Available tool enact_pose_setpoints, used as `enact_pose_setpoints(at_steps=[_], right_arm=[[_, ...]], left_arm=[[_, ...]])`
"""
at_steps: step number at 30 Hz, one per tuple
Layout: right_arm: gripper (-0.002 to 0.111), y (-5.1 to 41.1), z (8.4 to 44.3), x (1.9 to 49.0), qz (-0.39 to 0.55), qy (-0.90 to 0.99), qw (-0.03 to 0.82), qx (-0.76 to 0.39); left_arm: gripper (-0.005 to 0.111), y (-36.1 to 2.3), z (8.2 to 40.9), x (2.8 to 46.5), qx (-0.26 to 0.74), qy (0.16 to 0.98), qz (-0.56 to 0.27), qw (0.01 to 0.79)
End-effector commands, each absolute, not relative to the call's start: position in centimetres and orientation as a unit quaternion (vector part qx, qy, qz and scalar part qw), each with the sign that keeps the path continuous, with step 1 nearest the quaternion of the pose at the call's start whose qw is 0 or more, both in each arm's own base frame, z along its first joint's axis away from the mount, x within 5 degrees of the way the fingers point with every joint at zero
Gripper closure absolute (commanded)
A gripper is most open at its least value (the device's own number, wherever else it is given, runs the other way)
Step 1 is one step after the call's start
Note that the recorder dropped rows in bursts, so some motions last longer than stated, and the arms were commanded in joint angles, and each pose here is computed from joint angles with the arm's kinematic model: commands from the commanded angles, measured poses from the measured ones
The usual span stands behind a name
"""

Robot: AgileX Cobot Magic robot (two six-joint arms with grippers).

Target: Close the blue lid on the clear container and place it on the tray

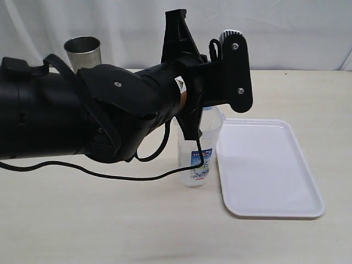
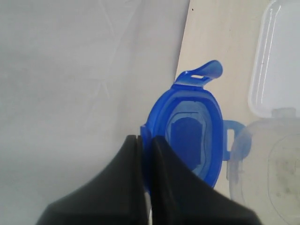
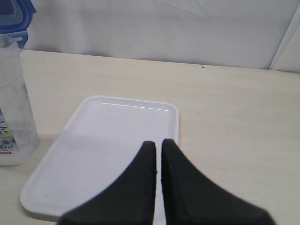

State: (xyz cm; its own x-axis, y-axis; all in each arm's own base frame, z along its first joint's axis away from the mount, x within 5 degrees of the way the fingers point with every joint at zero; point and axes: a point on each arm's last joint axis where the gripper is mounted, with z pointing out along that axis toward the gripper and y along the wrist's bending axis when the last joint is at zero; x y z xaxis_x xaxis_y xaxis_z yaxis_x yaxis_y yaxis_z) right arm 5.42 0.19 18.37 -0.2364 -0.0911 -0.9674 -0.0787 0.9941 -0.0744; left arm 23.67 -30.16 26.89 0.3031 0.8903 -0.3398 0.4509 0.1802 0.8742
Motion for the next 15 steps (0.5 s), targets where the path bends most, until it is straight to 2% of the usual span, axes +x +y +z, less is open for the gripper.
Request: enact_pose_setpoints(at_steps=[1, 15], right_arm=[[0.104, 0.2, 18.5, 5.4, -0.007, 0.782, 0.621, -0.055], [0.104, 0.2, 18.5, 5.4, -0.007, 0.782, 0.621, -0.055]], left_arm=[[0.107, -30.0, 27.2, 23.9, 0.594, 0.56, 0.218, 0.536], [0.107, -31.1, 27.5, 22.1, 0.608, 0.53, 0.238, 0.541]])
